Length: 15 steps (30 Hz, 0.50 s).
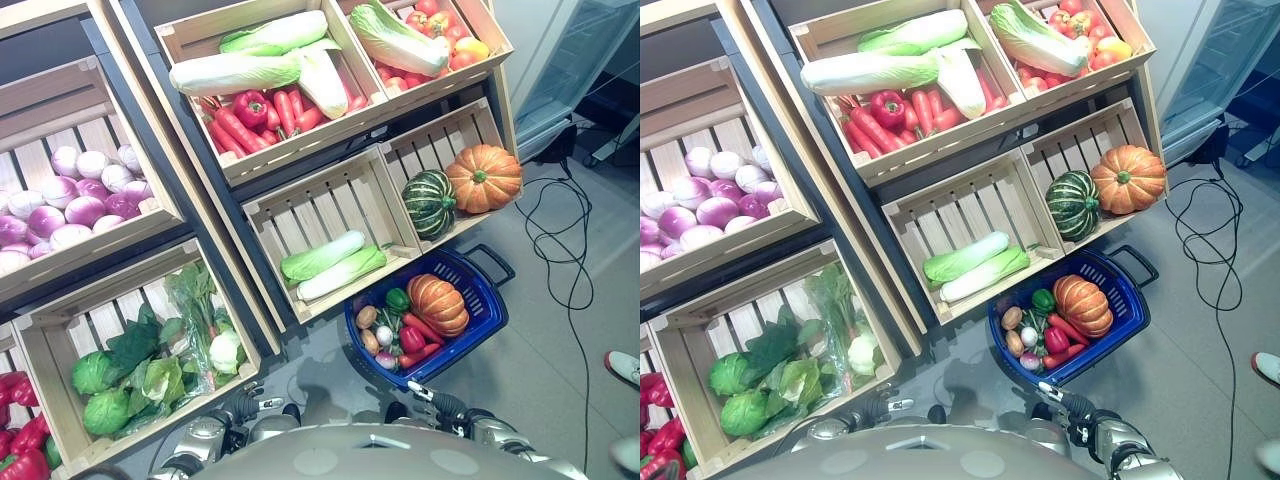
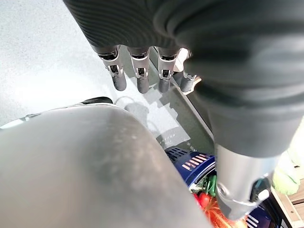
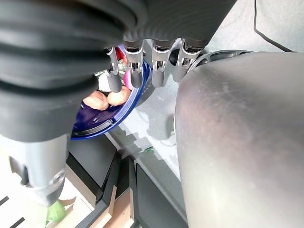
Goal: Pick up fruits and vegetables into the basket
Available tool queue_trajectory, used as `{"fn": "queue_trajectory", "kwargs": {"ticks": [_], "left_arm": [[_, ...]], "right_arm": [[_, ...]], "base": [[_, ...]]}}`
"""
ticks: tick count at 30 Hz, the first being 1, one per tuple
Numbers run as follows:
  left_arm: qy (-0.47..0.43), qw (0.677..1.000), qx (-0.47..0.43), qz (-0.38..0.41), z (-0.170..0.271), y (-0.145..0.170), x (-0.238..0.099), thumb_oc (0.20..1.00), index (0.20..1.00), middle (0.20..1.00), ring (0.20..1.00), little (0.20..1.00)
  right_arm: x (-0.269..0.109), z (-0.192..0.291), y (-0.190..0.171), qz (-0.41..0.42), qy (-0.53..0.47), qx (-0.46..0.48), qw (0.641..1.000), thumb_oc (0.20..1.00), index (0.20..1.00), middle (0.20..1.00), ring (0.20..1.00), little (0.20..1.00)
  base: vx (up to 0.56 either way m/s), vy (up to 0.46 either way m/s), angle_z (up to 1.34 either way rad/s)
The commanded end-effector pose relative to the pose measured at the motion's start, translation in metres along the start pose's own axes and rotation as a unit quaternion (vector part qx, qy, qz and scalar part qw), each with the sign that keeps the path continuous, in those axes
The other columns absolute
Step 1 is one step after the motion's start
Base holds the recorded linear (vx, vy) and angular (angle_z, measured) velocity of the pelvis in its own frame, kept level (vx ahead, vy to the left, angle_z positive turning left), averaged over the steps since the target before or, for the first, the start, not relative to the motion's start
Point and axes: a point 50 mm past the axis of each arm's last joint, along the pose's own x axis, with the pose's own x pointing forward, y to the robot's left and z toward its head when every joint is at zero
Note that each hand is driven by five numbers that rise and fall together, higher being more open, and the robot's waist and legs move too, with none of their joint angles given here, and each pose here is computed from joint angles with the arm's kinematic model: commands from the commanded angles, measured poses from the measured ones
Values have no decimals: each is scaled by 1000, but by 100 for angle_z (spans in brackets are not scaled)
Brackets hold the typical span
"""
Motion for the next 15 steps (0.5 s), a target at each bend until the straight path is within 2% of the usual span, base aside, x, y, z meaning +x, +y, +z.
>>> {"fn": "queue_trajectory", "kwargs": {"ticks": [1, 9, 15], "left_arm": [[-12, 999, 23, 23, 16, 11, 3, 1000, 1000, 1000, 1000, 1000], [-28, 999, 39, 20, 20, 8, 4, 1000, 1000, 1000, 1000, 1000], [-86, 994, 45, 47, 37, 12, 3, 1000, 1000, 1000, 1000, 1000]], "right_arm": [[4, -9, 9, 12, 23, 29, 999, 1000, 1000, 1000, 1000, 1000], [4, -4, 9, 13, 5, 23, 1000, 1000, 1000, 1000, 1000, 1000], [5, 13, 9, 1, -53, 1, 999, 1000, 1000, 1000, 1000, 1000]], "base": [[0, 0, 0], [0, 0, 0], [0, 0, 0]]}}
